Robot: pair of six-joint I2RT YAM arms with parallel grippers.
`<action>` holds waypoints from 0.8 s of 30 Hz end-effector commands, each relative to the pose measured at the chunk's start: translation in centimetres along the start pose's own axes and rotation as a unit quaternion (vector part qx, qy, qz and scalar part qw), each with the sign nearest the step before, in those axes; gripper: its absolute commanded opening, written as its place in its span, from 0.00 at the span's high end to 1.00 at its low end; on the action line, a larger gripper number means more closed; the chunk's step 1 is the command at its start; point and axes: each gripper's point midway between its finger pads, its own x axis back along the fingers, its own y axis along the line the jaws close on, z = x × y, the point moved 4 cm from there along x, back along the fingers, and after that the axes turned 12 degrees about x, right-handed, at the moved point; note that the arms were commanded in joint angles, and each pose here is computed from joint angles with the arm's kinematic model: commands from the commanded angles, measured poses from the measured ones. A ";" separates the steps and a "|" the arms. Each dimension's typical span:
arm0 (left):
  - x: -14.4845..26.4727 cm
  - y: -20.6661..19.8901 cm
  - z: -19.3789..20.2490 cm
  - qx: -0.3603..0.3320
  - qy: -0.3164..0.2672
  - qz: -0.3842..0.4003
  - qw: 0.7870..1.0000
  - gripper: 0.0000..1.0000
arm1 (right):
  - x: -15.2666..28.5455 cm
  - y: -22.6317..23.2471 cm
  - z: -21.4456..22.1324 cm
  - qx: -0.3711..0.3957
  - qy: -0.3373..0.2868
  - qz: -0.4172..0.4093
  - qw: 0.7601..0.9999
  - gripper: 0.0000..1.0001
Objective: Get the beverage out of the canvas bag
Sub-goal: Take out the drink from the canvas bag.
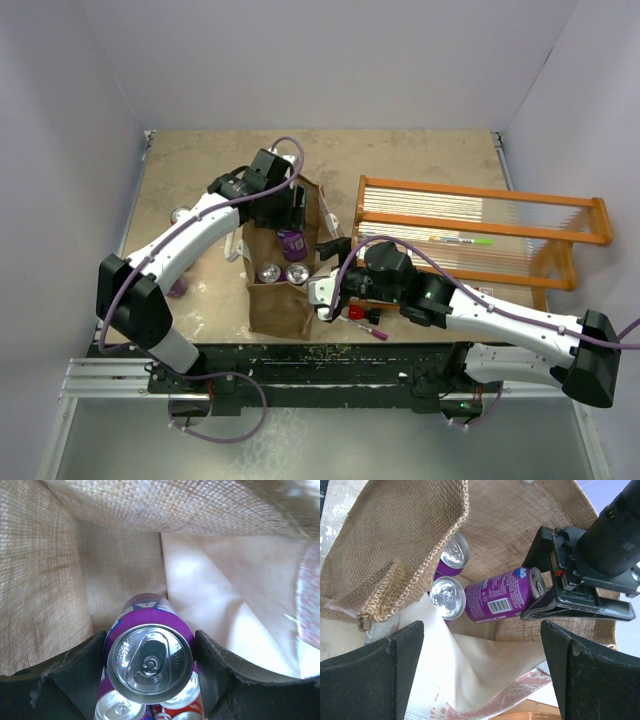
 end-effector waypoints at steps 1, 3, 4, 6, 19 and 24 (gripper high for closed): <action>6.3 -3.5 -3.2 0.031 -0.070 0.075 0.994 1.00 | 0.3 -2.3 -1.1 -0.002 -0.010 0.033 0.999 0.00; 7.3 -3.8 -3.4 0.038 -0.074 0.079 0.993 1.00 | 0.3 -2.2 -1.2 -0.003 -0.015 0.030 0.999 0.00; 7.7 -3.9 -3.4 0.044 -0.073 0.080 0.993 1.00 | 0.3 -2.2 -1.3 -0.003 -0.016 0.029 0.999 0.00; 8.4 -4.0 -3.5 0.056 -0.072 0.081 0.992 1.00 | 0.3 -2.2 -1.2 -0.002 -0.013 0.032 0.999 0.00; 15.6 -5.1 -6.8 0.126 -0.124 0.137 0.975 1.00 | 0.8 -2.9 -1.6 -0.022 -0.017 0.046 0.999 0.00; 18.9 -5.1 -8.5 0.126 -0.173 0.135 0.967 1.00 | 0.9 -3.3 -1.6 -0.024 -0.013 0.057 0.998 0.00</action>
